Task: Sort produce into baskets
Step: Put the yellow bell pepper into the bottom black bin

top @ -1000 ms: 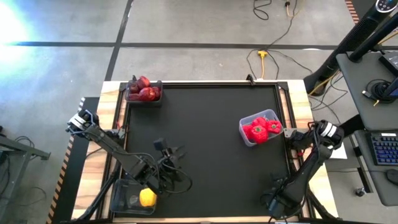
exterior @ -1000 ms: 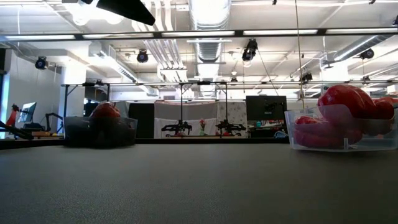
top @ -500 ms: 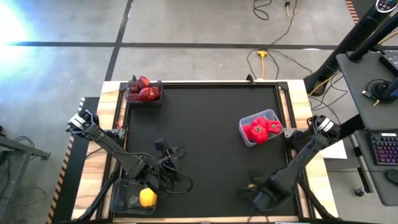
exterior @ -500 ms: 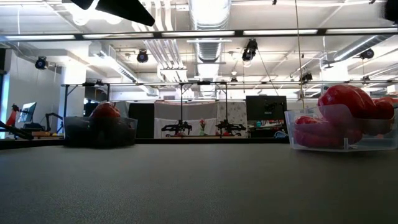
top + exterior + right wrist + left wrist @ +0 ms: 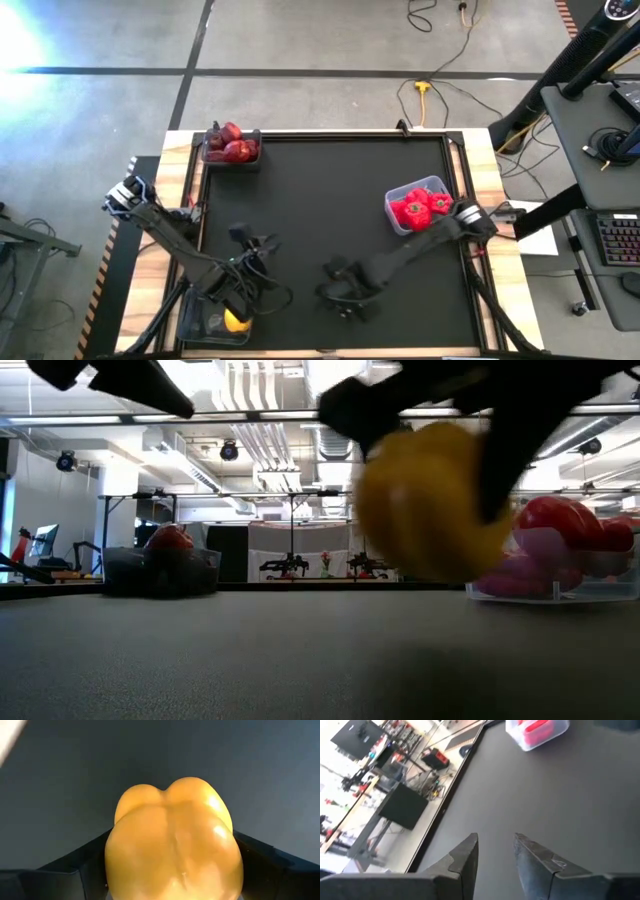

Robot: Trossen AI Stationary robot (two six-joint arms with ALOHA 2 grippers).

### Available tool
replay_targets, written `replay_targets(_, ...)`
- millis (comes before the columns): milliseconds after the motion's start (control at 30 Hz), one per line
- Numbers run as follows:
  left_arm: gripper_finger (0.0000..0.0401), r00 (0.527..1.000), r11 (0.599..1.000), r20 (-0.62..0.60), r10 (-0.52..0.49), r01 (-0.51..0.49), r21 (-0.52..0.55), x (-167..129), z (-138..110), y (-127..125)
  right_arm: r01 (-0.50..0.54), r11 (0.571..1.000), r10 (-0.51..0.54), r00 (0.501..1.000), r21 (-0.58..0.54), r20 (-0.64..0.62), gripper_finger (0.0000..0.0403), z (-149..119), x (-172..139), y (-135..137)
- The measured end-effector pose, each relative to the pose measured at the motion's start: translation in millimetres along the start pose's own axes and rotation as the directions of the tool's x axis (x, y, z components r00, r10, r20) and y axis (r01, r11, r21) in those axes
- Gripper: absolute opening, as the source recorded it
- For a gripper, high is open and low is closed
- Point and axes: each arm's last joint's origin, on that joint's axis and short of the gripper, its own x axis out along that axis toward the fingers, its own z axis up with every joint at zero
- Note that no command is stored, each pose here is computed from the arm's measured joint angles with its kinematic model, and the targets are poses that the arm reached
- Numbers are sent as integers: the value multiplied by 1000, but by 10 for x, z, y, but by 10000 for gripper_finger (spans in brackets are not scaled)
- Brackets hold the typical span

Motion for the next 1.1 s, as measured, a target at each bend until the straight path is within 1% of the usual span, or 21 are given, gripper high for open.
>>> replay_targets(100,101,1000,1000,-17,18,-18,-13,-14,-62,29,14,999,-14,1000,-44,3,318,109,125,-230)
replay_targets(200,97,999,1000,-25,24,-24,-3,-3,-107,29,46,998,-46,999,-33,-13,314,166,243,-470)
replay_targets(300,93,999,1000,-45,15,-15,3,10,-138,23,96,995,-95,995,38,-45,315,198,312,-686)
replay_targets(400,92,997,1000,-78,-7,8,6,1,-158,21,94,982,-87,995,167,-47,327,234,348,-846)
replay_targets(500,92,997,999,-80,-4,1,-35,0,-164,26,71,967,-63,997,243,-41,342,250,384,-924)
replay_targets(567,92,996,998,-84,-6,0,-70,1,-165,26,75,962,-66,997,263,-44,353,248,417,-956)
replay_targets(633,95,993,994,-116,-31,19,-104,1,-174,19,87,961,-74,996,263,-58,362,238,460,-969)
replay_targets(767,115,971,978,-206,-123,83,-190,-26,-204,-26,86,962,-71,995,260,-67,368,232,500,-967)
replay_targets(833,130,961,967,-218,-169,118,-227,-52,-208,-81,85,962,-72,996,260,-58,369,236,414,-960)
replay_targets(933,152,950,949,-196,-242,189,-251,-99,-203,-217,81,949,-71,997,304,-43,369,231,127,-939)
replay_targets(1000,163,955,943,-153,-253,208,-261,-113,-189,-288,90,936,-79,996,341,-44,369,192,-122,-898)
replay_targets(1100,173,965,932,-96,-245,207,-299,-97,-159,-369,130,910,-118,992,394,-53,370,134,-423,-788)
